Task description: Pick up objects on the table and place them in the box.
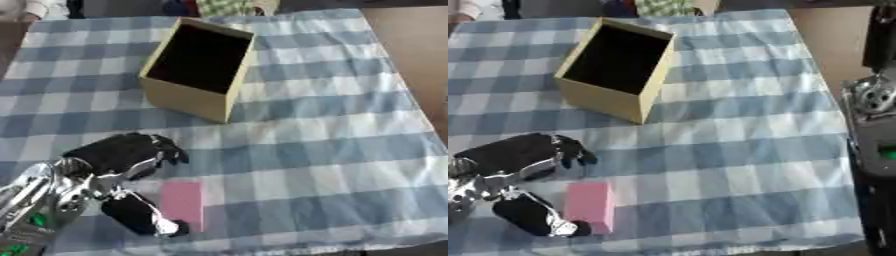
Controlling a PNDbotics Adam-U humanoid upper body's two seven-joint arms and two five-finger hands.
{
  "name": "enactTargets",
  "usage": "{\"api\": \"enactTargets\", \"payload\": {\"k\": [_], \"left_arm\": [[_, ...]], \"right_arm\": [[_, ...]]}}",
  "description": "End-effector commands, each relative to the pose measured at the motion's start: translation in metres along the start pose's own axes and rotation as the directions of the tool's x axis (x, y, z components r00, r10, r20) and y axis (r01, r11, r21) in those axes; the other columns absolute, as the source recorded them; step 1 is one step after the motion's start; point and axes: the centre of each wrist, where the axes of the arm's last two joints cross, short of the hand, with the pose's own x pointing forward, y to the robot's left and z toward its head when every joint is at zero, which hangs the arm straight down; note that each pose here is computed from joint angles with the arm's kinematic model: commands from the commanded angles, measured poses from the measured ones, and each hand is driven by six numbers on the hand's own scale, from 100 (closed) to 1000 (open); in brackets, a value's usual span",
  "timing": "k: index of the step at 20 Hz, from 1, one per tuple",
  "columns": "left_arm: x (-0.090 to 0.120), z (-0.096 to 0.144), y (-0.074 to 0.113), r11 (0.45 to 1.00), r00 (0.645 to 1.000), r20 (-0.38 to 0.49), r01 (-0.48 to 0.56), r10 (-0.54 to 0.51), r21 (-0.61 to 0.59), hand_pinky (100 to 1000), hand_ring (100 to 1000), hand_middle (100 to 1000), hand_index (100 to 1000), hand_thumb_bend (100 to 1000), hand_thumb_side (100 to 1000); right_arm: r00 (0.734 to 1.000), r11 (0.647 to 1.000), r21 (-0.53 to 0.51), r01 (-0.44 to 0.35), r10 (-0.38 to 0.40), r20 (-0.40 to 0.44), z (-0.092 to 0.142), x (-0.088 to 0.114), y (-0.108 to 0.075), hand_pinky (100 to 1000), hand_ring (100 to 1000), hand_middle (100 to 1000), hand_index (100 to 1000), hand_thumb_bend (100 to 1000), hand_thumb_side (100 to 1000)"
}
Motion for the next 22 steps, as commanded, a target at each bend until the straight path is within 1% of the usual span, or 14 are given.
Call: {"api": "enactTargets", "payload": {"k": [1, 9, 12, 14, 15, 17, 20, 21, 22], "left_arm": [[-0.003, -0.003, 0.001, 1.000, 1.000, -0.025, -0.015, 0.015, 0.002, 644, 687, 722, 866, 605, 468], [-0.008, -0.017, -0.010, 1.000, 1.000, -0.024, -0.016, 0.015, -0.026, 643, 690, 734, 857, 578, 479], [-0.009, -0.022, -0.015, 0.999, 1.000, -0.024, -0.008, 0.007, -0.045, 643, 693, 734, 852, 539, 490], [-0.009, -0.025, -0.017, 0.999, 1.000, -0.022, 0.001, -0.002, -0.050, 639, 690, 730, 849, 527, 482], [-0.008, -0.026, -0.017, 0.999, 1.000, -0.019, 0.009, -0.010, -0.048, 632, 677, 711, 841, 477, 471], [-0.006, -0.025, -0.016, 0.999, 0.999, -0.008, 0.035, -0.036, -0.033, 625, 662, 691, 836, 395, 482], [-0.002, -0.021, -0.013, 0.997, 0.997, -0.003, 0.072, -0.072, -0.009, 589, 637, 638, 823, 357, 485], [-0.001, -0.020, -0.012, 0.997, 0.997, -0.002, 0.080, -0.080, -0.004, 562, 620, 605, 818, 329, 483], [0.000, -0.020, -0.012, 0.996, 0.996, -0.001, 0.085, -0.085, 0.000, 556, 617, 601, 817, 326, 482]], "right_arm": [[1.000, 1.000, -0.011, 0.005, -0.005, 0.026, -0.007, 0.004, -0.002, 850, 691, 644, 739, 100, 993], [1.000, 1.000, -0.015, 0.008, -0.008, 0.027, -0.008, 0.005, -0.001, 850, 688, 640, 739, 100, 993], [1.000, 1.000, -0.017, 0.008, -0.008, 0.025, -0.008, 0.005, -0.001, 850, 687, 639, 739, 100, 994], [1.000, 1.000, -0.019, 0.007, -0.007, 0.025, -0.008, 0.005, -0.001, 850, 686, 638, 738, 100, 994], [1.000, 1.000, -0.020, 0.007, -0.006, 0.024, -0.008, 0.004, -0.002, 850, 685, 637, 738, 100, 993], [1.000, 1.000, -0.021, 0.005, -0.005, 0.023, -0.008, 0.004, -0.002, 850, 684, 636, 738, 100, 993], [1.000, 1.000, -0.022, 0.004, -0.004, 0.020, -0.008, 0.004, -0.002, 850, 683, 635, 738, 100, 992], [1.000, 1.000, -0.023, 0.004, -0.003, 0.019, -0.007, 0.004, -0.002, 850, 683, 634, 737, 100, 992], [1.000, 1.000, -0.023, 0.003, -0.003, 0.018, -0.007, 0.004, -0.002, 850, 683, 634, 737, 100, 992]]}}
